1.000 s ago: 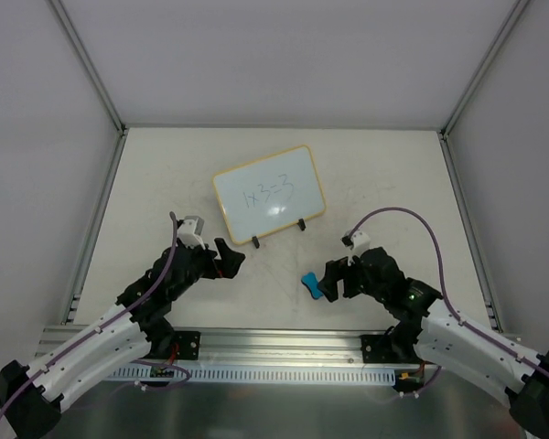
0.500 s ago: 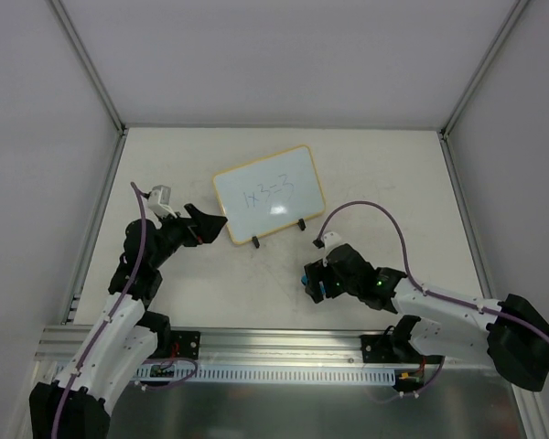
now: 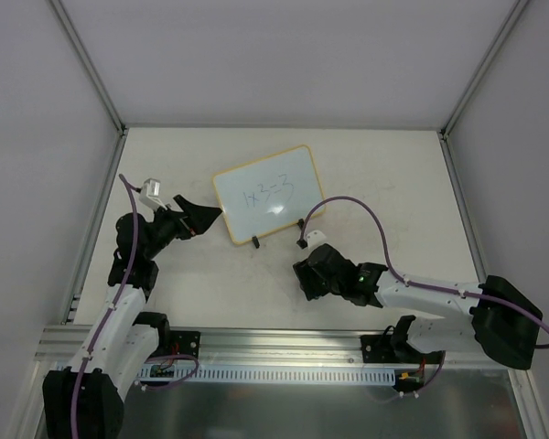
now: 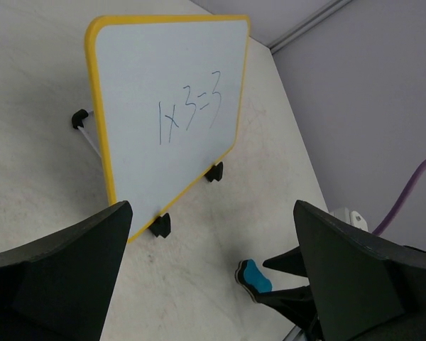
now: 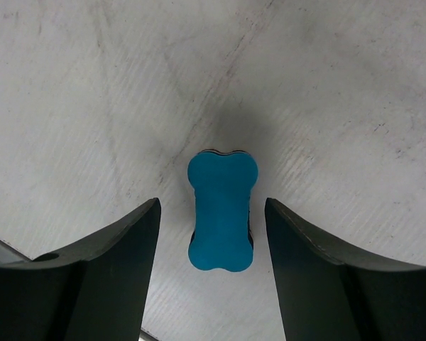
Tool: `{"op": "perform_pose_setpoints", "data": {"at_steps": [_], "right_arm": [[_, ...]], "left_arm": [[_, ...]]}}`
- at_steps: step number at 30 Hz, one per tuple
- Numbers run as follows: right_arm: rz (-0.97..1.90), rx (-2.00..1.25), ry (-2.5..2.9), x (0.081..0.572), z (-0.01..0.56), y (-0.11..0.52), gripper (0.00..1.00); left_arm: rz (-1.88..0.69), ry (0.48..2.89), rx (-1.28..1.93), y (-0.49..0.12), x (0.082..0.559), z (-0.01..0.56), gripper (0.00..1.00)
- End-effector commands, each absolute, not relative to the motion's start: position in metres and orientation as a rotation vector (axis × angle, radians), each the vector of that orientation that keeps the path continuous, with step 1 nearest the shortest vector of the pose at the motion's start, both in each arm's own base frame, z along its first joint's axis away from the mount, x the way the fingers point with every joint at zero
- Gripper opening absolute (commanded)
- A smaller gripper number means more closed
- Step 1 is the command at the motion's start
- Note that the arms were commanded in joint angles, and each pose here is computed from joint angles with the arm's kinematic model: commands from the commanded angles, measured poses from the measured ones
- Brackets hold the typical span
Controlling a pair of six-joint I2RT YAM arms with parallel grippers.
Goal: Erase the whiteboard
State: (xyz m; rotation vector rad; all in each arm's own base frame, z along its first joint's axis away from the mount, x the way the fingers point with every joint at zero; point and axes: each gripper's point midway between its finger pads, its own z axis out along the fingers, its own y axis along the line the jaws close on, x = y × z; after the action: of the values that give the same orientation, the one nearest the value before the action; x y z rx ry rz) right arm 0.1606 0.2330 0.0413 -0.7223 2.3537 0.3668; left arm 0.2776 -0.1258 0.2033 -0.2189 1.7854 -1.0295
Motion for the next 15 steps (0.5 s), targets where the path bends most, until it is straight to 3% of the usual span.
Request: {"op": "perform_pose_setpoints", "data": {"at_steps": [1, 9, 15], "right_arm": [[0.327, -0.675, 2.326, 0.171, 0.053, 0.234, 0.64], [0.29, -0.695, 2.37, 0.167, 0.041, 0.23, 0.65], [0.295, -0.667, 2.394, 0.165, 0.035, 0.23, 0.56]], "left_arm": [[-1.078, 1.701, -0.179, -0.125, 0.279, 0.227, 0.99], [-1.079, 1.7, -0.168, -0.125, 0.278, 0.227, 0.99], [-1.063, 1.705, -0.203, -0.122, 0.28, 0.221, 0.99]]}}
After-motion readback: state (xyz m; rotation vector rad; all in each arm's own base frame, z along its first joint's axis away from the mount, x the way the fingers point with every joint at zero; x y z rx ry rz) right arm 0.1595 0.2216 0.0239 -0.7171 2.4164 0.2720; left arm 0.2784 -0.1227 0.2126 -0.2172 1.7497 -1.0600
